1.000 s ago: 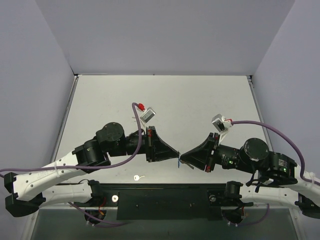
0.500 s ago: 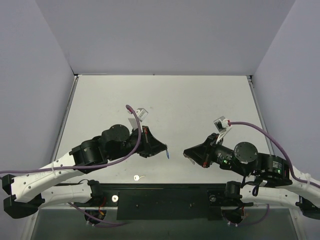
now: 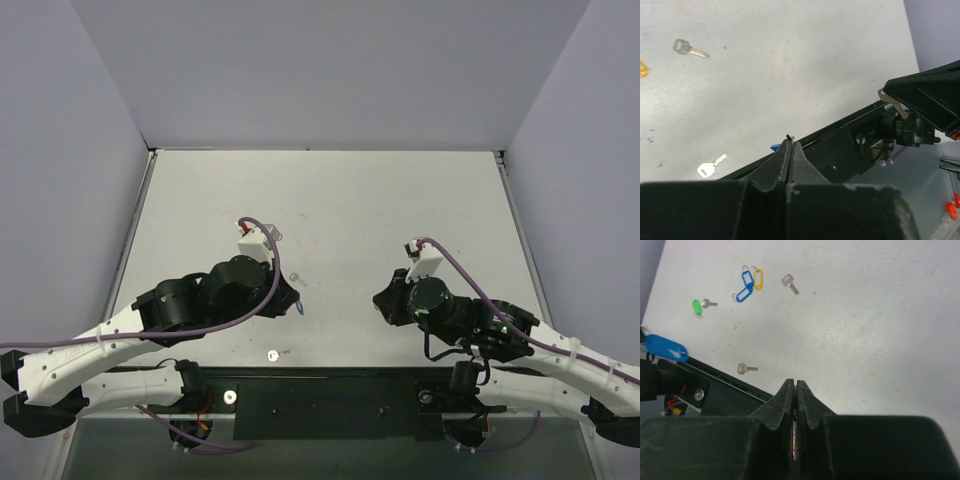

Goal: Remove the keys from the keyring

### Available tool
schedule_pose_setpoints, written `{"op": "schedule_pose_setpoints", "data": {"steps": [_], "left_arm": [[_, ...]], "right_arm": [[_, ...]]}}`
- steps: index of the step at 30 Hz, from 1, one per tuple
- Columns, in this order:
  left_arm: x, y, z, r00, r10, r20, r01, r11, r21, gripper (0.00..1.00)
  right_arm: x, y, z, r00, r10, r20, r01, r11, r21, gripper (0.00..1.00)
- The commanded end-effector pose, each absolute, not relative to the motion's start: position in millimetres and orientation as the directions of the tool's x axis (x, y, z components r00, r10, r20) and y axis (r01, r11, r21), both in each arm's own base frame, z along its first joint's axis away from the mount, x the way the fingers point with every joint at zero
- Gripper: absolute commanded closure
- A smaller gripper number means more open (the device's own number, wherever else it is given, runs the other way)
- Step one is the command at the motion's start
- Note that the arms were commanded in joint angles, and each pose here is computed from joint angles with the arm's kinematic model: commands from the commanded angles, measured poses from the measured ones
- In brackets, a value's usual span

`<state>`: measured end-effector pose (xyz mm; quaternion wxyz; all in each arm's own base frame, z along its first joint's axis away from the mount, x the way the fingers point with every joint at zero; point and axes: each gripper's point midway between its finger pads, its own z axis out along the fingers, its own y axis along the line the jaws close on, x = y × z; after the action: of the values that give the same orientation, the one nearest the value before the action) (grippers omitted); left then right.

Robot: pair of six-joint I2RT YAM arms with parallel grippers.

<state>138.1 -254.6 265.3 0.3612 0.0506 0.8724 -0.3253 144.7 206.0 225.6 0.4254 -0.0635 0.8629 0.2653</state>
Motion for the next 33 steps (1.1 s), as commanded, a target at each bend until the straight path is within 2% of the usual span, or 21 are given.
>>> {"op": "schedule_pose_setpoints", "data": {"steps": [1,11,19,22,33], "left_arm": [[151.1,-208.8,290.3,-0.645,-0.161,-0.747,0.280,0.860,-0.427,1.00],[154.4,-157.1,271.6,-0.567,-0.068,-0.821,0.265,0.929,-0.260,1.00],[169.9,-122.9,254.2,-0.477,-0.058,-0.877,0.173,0.972,-0.158,1.00],[172.7,-113.2,244.8,-0.466,-0.034,-0.884,0.144,0.983,-0.114,1.00],[171.9,-93.5,238.3,-0.416,-0.076,-0.906,0.115,0.984,-0.136,1.00]], "right_arm": [[157.5,201.0,208.5,-0.641,0.069,-0.765,-0.304,0.892,0.335,1.00],[193.6,233.6,179.5,-0.745,-0.020,-0.667,-0.295,0.906,0.303,1.00],[215.4,295.4,164.4,-0.792,-0.115,-0.599,-0.374,0.868,0.328,1.00],[228.8,316.0,169.0,-0.778,-0.152,-0.610,-0.417,0.851,0.320,1.00],[270.2,389.7,175.7,-0.778,-0.200,-0.596,-0.478,0.804,0.354,1.00]]}}
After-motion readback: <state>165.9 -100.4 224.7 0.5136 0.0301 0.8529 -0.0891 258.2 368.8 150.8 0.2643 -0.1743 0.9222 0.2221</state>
